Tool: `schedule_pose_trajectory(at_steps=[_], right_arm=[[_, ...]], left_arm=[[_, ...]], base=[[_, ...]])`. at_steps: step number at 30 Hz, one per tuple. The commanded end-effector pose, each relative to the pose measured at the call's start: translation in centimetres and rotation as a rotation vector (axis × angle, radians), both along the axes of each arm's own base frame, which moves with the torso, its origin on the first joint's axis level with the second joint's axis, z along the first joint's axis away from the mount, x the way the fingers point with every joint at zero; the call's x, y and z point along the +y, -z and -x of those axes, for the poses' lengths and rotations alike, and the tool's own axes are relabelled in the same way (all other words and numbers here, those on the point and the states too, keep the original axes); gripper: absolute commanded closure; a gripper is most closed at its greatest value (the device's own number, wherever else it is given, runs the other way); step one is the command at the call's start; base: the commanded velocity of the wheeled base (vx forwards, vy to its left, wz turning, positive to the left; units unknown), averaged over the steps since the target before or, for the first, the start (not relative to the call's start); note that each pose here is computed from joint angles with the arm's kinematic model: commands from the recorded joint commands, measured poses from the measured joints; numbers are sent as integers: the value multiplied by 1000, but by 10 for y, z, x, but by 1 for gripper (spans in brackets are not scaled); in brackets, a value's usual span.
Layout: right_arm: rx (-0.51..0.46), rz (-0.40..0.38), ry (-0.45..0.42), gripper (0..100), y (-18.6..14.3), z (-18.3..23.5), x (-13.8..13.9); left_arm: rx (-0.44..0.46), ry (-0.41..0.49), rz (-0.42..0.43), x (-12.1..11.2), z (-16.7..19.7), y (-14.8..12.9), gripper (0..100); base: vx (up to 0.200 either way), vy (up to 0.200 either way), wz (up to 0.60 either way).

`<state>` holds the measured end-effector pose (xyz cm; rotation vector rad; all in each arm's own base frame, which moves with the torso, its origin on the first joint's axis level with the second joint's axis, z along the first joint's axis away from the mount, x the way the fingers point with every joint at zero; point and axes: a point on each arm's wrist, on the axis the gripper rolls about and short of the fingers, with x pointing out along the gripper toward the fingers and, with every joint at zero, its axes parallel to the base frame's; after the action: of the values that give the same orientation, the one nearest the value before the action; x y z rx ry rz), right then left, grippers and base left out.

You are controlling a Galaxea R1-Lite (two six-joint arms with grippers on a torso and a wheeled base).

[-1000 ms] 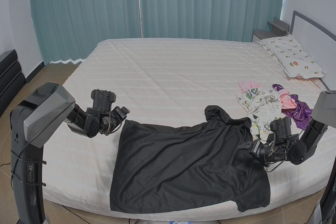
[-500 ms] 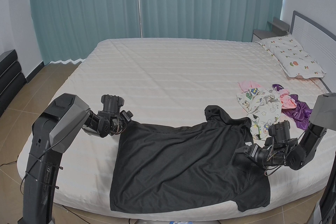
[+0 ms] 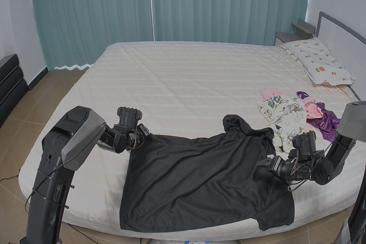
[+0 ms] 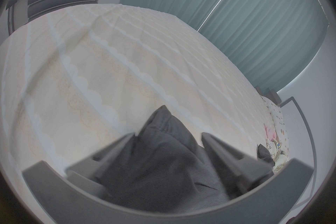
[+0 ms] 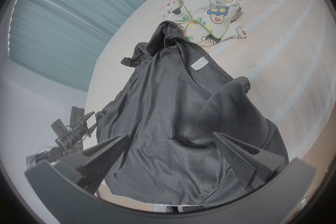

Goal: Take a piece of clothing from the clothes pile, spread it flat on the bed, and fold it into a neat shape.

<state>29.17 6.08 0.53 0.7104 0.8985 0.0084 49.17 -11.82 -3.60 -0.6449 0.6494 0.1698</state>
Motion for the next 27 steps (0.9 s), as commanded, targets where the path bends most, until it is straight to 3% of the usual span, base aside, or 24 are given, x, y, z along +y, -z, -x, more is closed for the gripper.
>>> schedule_pose_trajectory(at_steps=[1, 5, 9, 13, 15, 20, 27], right_arm=[[-10, -5, 7, 0, -2, -2, -1], [-55, -27, 30, 0, -6, -6, 0], [-160, -44, 82, 0, -18, -13, 0], [-215, -12, 131, 0, -19, -24, 3], [-267, 49, 217, 0, -19, -41, 4], [-255, 107, 264, 0, -12, -57, 3], [-219, 113, 290, 0, -13, -84, -7]], left_arm=[[-1, -19, -15, 3, 0, 1, 100], [-36, -78, -40, 10, -4, -10, 100], [-55, -153, -69, 23, -4, -21, 100], [-70, -201, -69, 32, -4, -27, 100], [-86, -246, -38, 45, -7, -34, 100], [-96, -283, -22, 61, -11, -37, 100], [-100, -312, -20, 76, -14, -35, 100]], base=[[0, 0, 0], [0, 0, 0], [0, 0, 0], [0, 0, 0], [0, 0, 0], [0, 0, 0], [0, 0, 0]])
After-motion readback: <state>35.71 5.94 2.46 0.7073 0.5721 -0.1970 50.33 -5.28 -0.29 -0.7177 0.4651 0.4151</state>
